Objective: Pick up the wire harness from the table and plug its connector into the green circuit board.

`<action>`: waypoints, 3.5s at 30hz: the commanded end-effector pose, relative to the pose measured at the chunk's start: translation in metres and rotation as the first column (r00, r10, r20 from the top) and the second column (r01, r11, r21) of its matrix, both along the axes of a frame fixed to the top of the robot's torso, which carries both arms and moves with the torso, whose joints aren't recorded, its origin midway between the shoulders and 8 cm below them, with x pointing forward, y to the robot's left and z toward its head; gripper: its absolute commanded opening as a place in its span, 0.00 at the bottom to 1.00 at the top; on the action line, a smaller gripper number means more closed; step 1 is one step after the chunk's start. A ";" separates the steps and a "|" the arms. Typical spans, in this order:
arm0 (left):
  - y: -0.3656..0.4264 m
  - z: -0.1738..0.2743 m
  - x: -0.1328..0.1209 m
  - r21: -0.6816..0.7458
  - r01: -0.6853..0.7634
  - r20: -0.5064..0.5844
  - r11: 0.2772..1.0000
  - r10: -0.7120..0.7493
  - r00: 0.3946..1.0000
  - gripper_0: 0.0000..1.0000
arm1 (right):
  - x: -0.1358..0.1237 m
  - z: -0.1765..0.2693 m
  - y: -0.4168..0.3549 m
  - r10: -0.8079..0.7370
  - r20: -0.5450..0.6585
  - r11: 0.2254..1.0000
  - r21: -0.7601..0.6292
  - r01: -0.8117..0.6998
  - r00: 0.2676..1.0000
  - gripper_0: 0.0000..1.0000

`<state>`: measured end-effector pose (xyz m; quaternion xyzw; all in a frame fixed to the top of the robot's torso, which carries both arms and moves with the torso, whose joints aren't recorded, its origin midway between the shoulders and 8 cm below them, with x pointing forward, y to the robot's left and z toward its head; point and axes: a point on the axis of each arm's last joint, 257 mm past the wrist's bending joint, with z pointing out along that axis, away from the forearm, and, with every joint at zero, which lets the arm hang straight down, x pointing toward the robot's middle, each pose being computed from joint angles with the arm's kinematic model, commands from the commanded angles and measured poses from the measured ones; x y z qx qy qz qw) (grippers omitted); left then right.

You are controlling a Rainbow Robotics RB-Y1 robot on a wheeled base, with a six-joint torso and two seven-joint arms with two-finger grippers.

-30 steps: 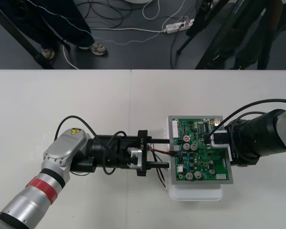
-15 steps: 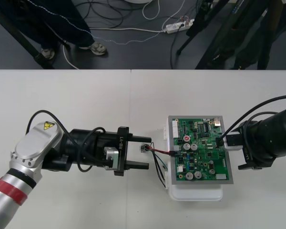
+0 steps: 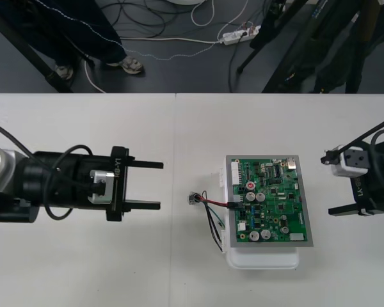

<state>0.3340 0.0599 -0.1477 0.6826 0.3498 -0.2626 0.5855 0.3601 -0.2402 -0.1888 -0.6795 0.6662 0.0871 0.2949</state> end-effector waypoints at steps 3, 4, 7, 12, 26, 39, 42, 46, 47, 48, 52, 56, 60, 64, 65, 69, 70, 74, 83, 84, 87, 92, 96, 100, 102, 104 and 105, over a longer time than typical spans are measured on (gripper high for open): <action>0.039 0.043 0.008 0.067 -0.126 -0.036 0.990 0.129 0.991 0.63 | -0.015 0.047 0.013 0.082 0.046 0.989 0.119 -0.087 0.996 1.00; 0.043 0.051 0.007 0.076 -0.140 -0.039 0.987 0.143 0.989 0.63 | -0.019 0.053 0.019 0.097 0.042 0.983 0.151 -0.102 0.994 1.00; 0.051 0.068 0.004 0.100 -0.163 -0.058 0.981 0.170 0.984 0.63 | -0.029 0.069 0.031 0.128 0.037 0.965 0.227 -0.133 0.991 1.00; 0.061 0.094 -0.007 0.145 -0.187 -0.107 0.972 0.203 0.973 0.63 | -0.044 0.094 0.045 0.167 0.035 0.928 0.332 -0.169 0.985 1.00; 0.061 0.129 -0.005 0.181 -0.235 -0.178 0.955 0.266 0.947 0.63 | -0.050 0.138 0.045 0.140 0.107 0.910 0.378 -0.171 0.984 1.00; 0.062 0.135 0.006 0.173 -0.271 -0.163 0.947 0.299 0.940 0.63 | -0.056 0.146 0.048 0.132 0.071 0.894 0.423 -0.150 0.989 1.00; 0.061 0.132 0.006 0.178 -0.271 -0.167 0.946 0.300 0.939 0.63 | -0.058 0.147 0.049 0.139 0.077 0.894 0.420 -0.158 0.987 1.00; 0.057 0.126 0.003 0.184 -0.256 -0.191 0.949 0.290 0.938 0.63 | -0.062 0.148 0.054 0.154 0.083 0.891 0.420 -0.174 0.985 1.00; 0.057 0.125 0.003 0.185 -0.255 -0.196 0.949 0.290 0.937 0.63 | -0.062 0.148 0.054 0.154 0.086 0.890 0.422 -0.176 0.984 1.00; 0.055 0.122 0.002 0.187 -0.249 -0.207 0.950 0.286 0.936 0.63 | -0.063 0.149 0.055 0.157 0.088 0.887 0.426 -0.180 0.984 1.00; 0.054 0.112 0.003 0.196 -0.239 -0.242 0.951 0.283 0.928 0.63 | -0.064 0.149 0.059 0.166 0.097 0.876 0.443 -0.192 0.981 1.00; 0.054 0.107 0.004 0.192 -0.237 -0.269 0.952 0.283 0.921 0.63 | -0.065 0.148 0.061 0.169 0.095 0.874 0.445 -0.194 0.981 1.00; 0.056 0.108 0.008 0.175 -0.245 -0.289 0.954 0.287 0.913 0.63 | -0.066 0.144 0.062 0.170 0.075 0.873 0.451 -0.185 0.983 1.00; 0.057 0.110 0.011 0.159 -0.248 -0.293 0.956 0.285 0.913 0.63 | -0.066 0.144 0.061 0.168 0.072 0.873 0.452 -0.183 0.983 1.00; 0.056 0.111 0.010 0.155 -0.246 -0.291 0.957 0.283 0.914 0.63 | -0.066 0.144 0.061 0.168 0.072 0.873 0.452 -0.183 0.983 1.00; 0.056 0.111 0.010 0.155 -0.246 -0.291 0.957 0.283 0.914 0.63 | -0.066 0.144 0.061 0.168 0.072 0.873 0.452 -0.183 0.983 1.00; 0.056 0.111 0.010 0.155 -0.246 -0.291 0.957 0.283 0.914 0.63 | -0.066 0.144 0.061 0.168 0.072 0.873 0.452 -0.183 0.983 1.00; 0.056 0.111 0.010 0.155 -0.246 -0.291 0.957 0.283 0.914 0.63 | -0.066 0.144 0.061 0.168 0.072 0.873 0.452 -0.183 0.983 1.00; 0.056 0.111 0.010 0.155 -0.246 -0.291 0.957 0.283 0.914 0.62 | -0.066 0.144 0.061 0.168 0.072 0.873 0.452 -0.183 0.983 1.00; 0.056 0.111 0.010 0.155 -0.246 -0.291 0.957 0.283 0.914 0.63 | -0.066 0.144 0.061 0.168 0.072 0.873 0.452 -0.183 0.983 1.00; 0.056 0.111 0.010 0.155 -0.246 -0.291 0.957 0.283 0.914 0.63 | -0.066 0.144 0.061 0.168 0.072 0.873 0.452 -0.183 0.983 1.00; 0.056 0.111 0.010 0.155 -0.246 -0.291 0.957 0.283 0.914 0.63 | -0.066 0.144 0.061 0.168 0.072 0.873 0.452 -0.183 0.983 1.00; 0.056 0.111 0.010 0.155 -0.246 -0.291 0.957 0.283 0.914 0.63 | -0.066 0.144 0.061 0.168 0.072 0.873 0.452 -0.183 0.983 1.00; 0.056 0.111 0.010 0.155 -0.246 -0.291 0.957 0.283 0.914 0.63 | -0.066 0.144 0.061 0.168 0.072 0.873 0.452 -0.183 0.983 1.00; 0.056 0.111 0.010 0.155 -0.246 -0.291 0.957 0.283 0.914 0.63 | -0.066 0.144 0.061 0.168 0.072 0.873 0.452 -0.183 0.983 1.00; 0.056 0.111 0.010 0.155 -0.246 -0.291 0.957 0.283 0.914 0.63 | -0.066 0.144 0.061 0.168 0.072 0.873 0.452 -0.183 0.983 1.00; 0.056 0.111 0.010 0.155 -0.246 -0.291 0.957 0.283 0.914 0.63 | -0.066 0.144 0.061 0.168 0.072 0.873 0.452 -0.183 0.983 1.00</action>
